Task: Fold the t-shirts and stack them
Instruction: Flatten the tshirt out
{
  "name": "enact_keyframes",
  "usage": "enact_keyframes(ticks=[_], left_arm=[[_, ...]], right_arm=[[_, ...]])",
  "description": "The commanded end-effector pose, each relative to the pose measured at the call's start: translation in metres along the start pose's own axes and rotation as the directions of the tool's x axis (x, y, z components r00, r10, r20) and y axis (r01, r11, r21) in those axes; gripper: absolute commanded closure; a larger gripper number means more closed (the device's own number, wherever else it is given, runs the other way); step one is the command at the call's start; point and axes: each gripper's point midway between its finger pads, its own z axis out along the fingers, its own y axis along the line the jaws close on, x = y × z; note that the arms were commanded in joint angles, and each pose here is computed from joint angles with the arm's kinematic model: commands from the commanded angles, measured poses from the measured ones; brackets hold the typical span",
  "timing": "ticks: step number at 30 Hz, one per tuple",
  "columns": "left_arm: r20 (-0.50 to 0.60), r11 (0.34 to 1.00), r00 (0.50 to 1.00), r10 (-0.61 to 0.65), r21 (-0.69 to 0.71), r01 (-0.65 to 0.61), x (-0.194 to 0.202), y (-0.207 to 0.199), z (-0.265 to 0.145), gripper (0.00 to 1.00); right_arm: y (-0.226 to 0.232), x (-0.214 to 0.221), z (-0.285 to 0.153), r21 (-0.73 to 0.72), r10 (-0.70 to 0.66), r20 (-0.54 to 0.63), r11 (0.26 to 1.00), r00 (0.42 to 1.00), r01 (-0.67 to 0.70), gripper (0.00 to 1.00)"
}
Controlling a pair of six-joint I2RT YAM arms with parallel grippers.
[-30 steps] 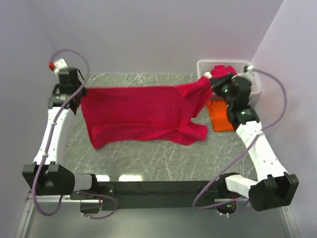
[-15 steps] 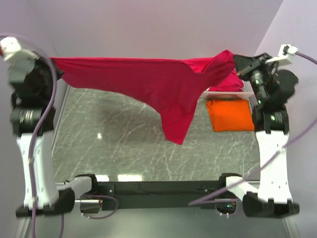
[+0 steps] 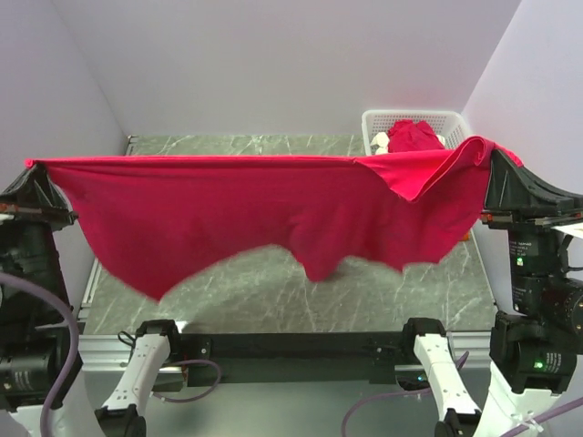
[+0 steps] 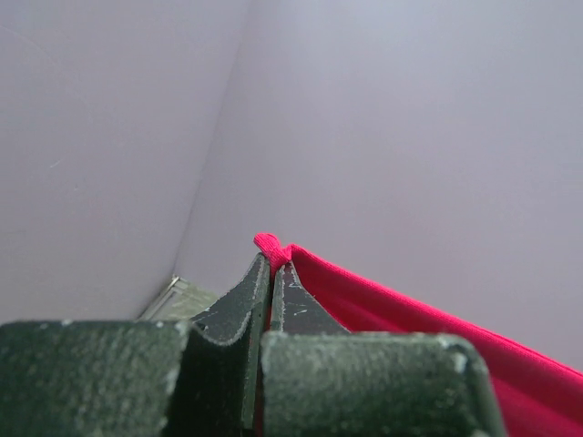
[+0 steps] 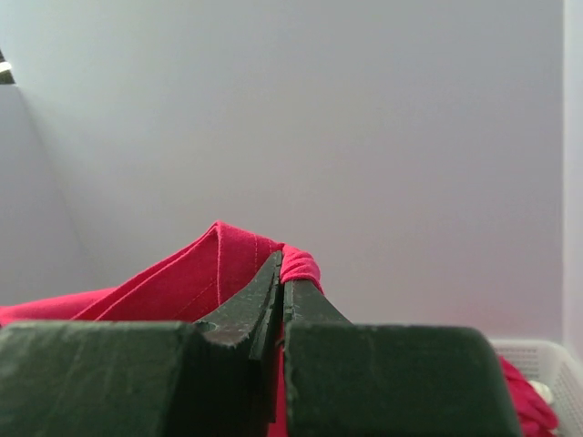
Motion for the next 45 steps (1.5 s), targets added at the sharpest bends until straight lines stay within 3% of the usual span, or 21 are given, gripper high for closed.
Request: enact_keyframes(ticks=[1, 6, 11, 14, 15, 17, 18, 20, 21, 23, 29, 36, 45], left_arm=[[-0.036, 0.987, 0.993, 0.109, -0.115, -0.112, 0.014, 0.021, 0.02, 1.0], [-0.136, 0.969, 0.974, 0.181, -0.145, -0.2, 0.045, 0.026, 0.056, 1.0], [-0.26, 0.954, 0.946, 0.193, -0.176, -0.244, 0.12, 0.035, 0.111, 1.0], [-0.336, 0.945, 0.927, 0.169, -0.211, -0.249, 0.176, 0.048, 0.136, 1.0], [-0.404, 0.937, 0.9, 0.163, -0.224, -0.269, 0.215, 0.059, 0.14, 1.0], [-0.432, 0.926, 0.889, 0.153, -0.251, -0.281, 0.246, 0.069, 0.149, 1.0], [-0.484, 0.911, 0.862, 0.152, -0.27, -0.313, 0.281, 0.084, 0.149, 1.0], [-0.512, 0.886, 0.844, 0.159, -0.302, -0.351, 0.31, 0.101, 0.151, 1.0], [-0.539, 0.872, 0.828, 0.154, -0.32, -0.37, 0.338, 0.113, 0.155, 1.0], [-0.573, 0.849, 0.804, 0.156, -0.338, -0.406, 0.364, 0.128, 0.158, 1.0], [-0.677, 0.788, 0.718, 0.161, -0.35, -0.506, 0.438, 0.159, 0.179, 0.99], [-0.71, 0.796, 0.691, 0.136, -0.337, -0.503, 0.481, 0.163, 0.199, 0.99], [-0.74, 0.797, 0.663, 0.117, -0.328, -0.507, 0.501, 0.168, 0.195, 0.99]], right_arm=[[-0.034, -0.002, 0.012, 0.155, -0.117, -0.015, 0.981, 0.993, 0.118, 1.0], [-0.043, 0.016, 0.048, 0.144, -0.117, -0.074, 0.981, 0.99, 0.127, 1.0], [-0.045, 0.072, 0.096, 0.046, -0.041, -0.208, 0.998, 0.977, 0.052, 1.0], [-0.053, 0.123, 0.125, 0.024, -0.009, -0.308, 1.0, 0.951, 0.017, 1.0], [-0.055, 0.16, 0.138, 0.017, 0.001, -0.37, 1.0, 0.929, 0.006, 1.0], [-0.057, 0.201, 0.147, 0.007, -0.04, -0.428, 0.999, 0.903, 0.048, 1.0], [-0.068, 0.241, 0.155, 0.032, -0.048, -0.486, 0.997, 0.873, 0.072, 1.0], [-0.073, 0.307, 0.161, 0.021, -0.057, -0.577, 0.996, 0.815, 0.085, 1.0], [-0.076, 0.322, 0.167, 0.025, -0.057, -0.579, 0.996, 0.813, 0.088, 1.0], [-0.086, 0.376, 0.171, 0.047, -0.037, -0.636, 0.995, 0.771, 0.086, 1.0], [-0.105, 0.469, 0.182, 0.092, 0.02, -0.707, 0.994, 0.707, 0.064, 1.0], [-0.106, 0.504, 0.192, 0.106, 0.068, -0.722, 0.994, 0.688, 0.012, 1.0], [-0.107, 0.527, 0.186, 0.116, 0.092, -0.75, 0.993, 0.655, -0.007, 1.0]])
